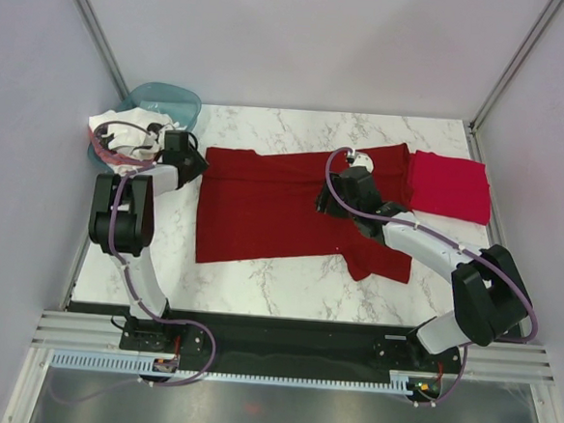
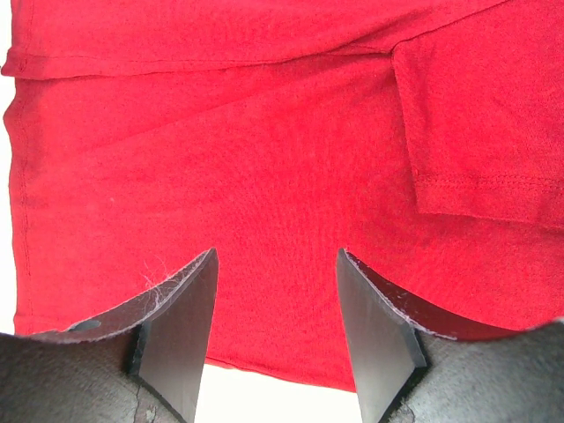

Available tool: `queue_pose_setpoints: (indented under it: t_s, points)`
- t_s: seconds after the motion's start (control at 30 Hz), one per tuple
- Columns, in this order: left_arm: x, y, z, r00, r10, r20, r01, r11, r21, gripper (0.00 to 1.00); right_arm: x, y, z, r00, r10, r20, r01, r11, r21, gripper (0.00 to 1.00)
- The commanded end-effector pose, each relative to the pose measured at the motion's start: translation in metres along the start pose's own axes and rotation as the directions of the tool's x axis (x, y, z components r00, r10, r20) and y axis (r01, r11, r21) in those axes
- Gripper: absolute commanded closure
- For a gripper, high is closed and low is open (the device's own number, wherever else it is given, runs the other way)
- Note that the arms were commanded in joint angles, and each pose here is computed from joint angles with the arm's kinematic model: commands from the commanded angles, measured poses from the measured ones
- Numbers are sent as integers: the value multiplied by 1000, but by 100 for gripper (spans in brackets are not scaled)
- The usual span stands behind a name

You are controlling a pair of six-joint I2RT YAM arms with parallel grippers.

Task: Fold and stack the t-shirts
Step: Flatten the tshirt out

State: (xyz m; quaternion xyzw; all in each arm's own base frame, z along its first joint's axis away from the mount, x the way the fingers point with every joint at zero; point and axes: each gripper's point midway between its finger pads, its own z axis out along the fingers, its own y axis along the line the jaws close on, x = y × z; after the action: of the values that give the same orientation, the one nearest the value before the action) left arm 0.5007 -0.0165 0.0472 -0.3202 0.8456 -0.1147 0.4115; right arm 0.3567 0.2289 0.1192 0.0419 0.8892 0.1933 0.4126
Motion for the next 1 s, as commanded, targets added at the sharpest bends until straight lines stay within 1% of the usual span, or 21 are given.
queue_pose_setpoints:
  t_s: [0.0, 0.17, 0.4, 0.63, 0.67, 0.7, 0.77, 0.8, 0.83, 0.9, 0.93, 0.97]
  points:
    - [-17, 0, -3, 999, -31, 29, 29, 998, 53, 56, -17, 13, 0, 999, -4, 37, 5, 999, -33, 36]
    - [-16, 0, -1, 999, -26, 18, 25, 999, 46, 56, -18, 12, 1, 999, -5, 39, 6, 1000, -31, 35]
    - [-10, 2, 10, 999, -17, -38, 18, 1000, 13, 56, -18, 12, 0, 999, -5, 39, 6, 1000, -29, 35]
    - [-7, -1, 13, 998, -8, -60, 8, 1000, 9, 59, -19, 11, 0, 999, -4, 42, 5, 1000, -24, 35]
    - [1, 5, 15, 996, -10, -90, 8, 1000, -15, 60, -19, 11, 0, 999, -6, 40, 7, 1000, -23, 35]
    - [0, 4, 14, 996, -8, -93, 7, 1000, -16, 60, -19, 10, 0, 999, -3, 41, 4, 1000, -22, 35]
    - [-1, 5, 14, 996, -8, -94, 6, 1000, -22, 64, -19, 10, 0, 999, -2, 43, 3, 1000, -19, 35]
    - [0, 5, 15, 995, -8, -95, 6, 1000, -21, 68, -19, 10, 0, 999, -2, 41, 3, 1000, -20, 35]
    - [1, 4, 14, 996, -5, -94, 3, 1000, -22, 76, -19, 10, 0, 999, -4, 41, 4, 1000, -20, 35]
    - [1, 3, 13, 996, -1, -94, -1, 1000, -22, 84, -20, 10, 0, 999, -1, 42, 2, 1000, -20, 35]
    - [1, 3, 12, 996, 2, -92, -4, 1000, -24, 93, -19, 9, 0, 999, -1, 41, 2, 1000, -19, 35]
    - [1, 4, 12, 996, 3, -91, -6, 1000, -25, 98, -20, 9, 0, 999, -3, 43, 3, 1000, -16, 35]
